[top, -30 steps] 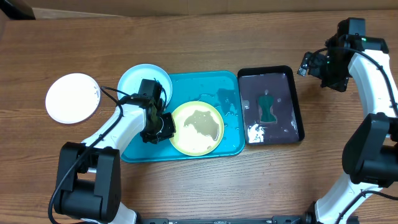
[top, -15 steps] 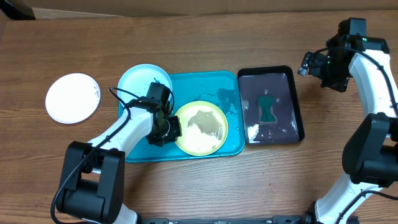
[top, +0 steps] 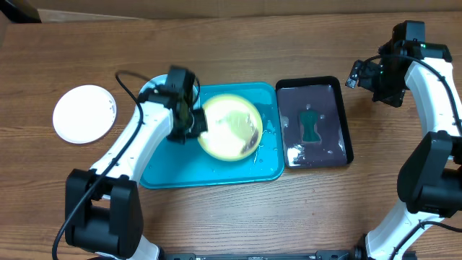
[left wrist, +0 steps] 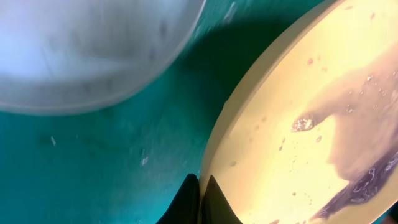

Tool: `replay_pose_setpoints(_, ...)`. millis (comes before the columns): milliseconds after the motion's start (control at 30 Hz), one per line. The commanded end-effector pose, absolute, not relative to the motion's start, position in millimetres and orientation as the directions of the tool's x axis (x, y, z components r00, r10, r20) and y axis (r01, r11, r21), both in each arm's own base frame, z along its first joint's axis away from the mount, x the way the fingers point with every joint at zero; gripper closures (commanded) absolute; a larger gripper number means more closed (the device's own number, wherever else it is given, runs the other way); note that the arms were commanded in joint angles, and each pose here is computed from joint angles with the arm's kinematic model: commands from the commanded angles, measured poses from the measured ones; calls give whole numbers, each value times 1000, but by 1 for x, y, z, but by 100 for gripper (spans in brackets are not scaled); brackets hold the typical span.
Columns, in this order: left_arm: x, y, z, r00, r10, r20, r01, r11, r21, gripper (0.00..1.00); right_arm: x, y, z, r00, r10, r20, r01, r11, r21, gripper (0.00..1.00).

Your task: Clean dirty plates on tray and stack at the side

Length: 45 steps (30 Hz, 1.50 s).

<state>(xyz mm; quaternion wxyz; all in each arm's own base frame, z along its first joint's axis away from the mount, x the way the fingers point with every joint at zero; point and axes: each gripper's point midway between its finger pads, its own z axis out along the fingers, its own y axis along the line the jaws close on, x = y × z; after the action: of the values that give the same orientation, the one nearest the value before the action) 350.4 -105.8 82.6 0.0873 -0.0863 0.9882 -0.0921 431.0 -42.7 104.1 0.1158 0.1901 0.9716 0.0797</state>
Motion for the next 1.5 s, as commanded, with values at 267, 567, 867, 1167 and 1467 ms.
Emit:
replay_pose_setpoints(267, 414, -139, 146, -897, -133, -422, -22, 966, -259, 96, 437, -43, 116, -892, 390, -231, 346, 915, 209, 0)
replay_pose_setpoints(567, 423, -212, 170, -812, -78, -579, 98, 959, -267, 96, 437, -43, 116, -892, 390, -231, 346, 915, 209, 0)
replay_pose_setpoints(867, 411, -272, 193, -688, 9, -725, 184, 970, -162, 96, 437, -43, 116, -892, 390, -231, 346, 915, 209, 0)
replay_pose_setpoints(1167, 396, -309, 205, -567, 189, -802, 306, 952, 8, 96, 437, -43, 116, -891, 390, -231, 346, 915, 209, 0)
replay_pose_setpoints(1467, 385, -314, 218, -425, 428, -798, 314, 896, 313, 96, 437, -43, 116, -892, 390, -231, 346, 915, 209, 0)
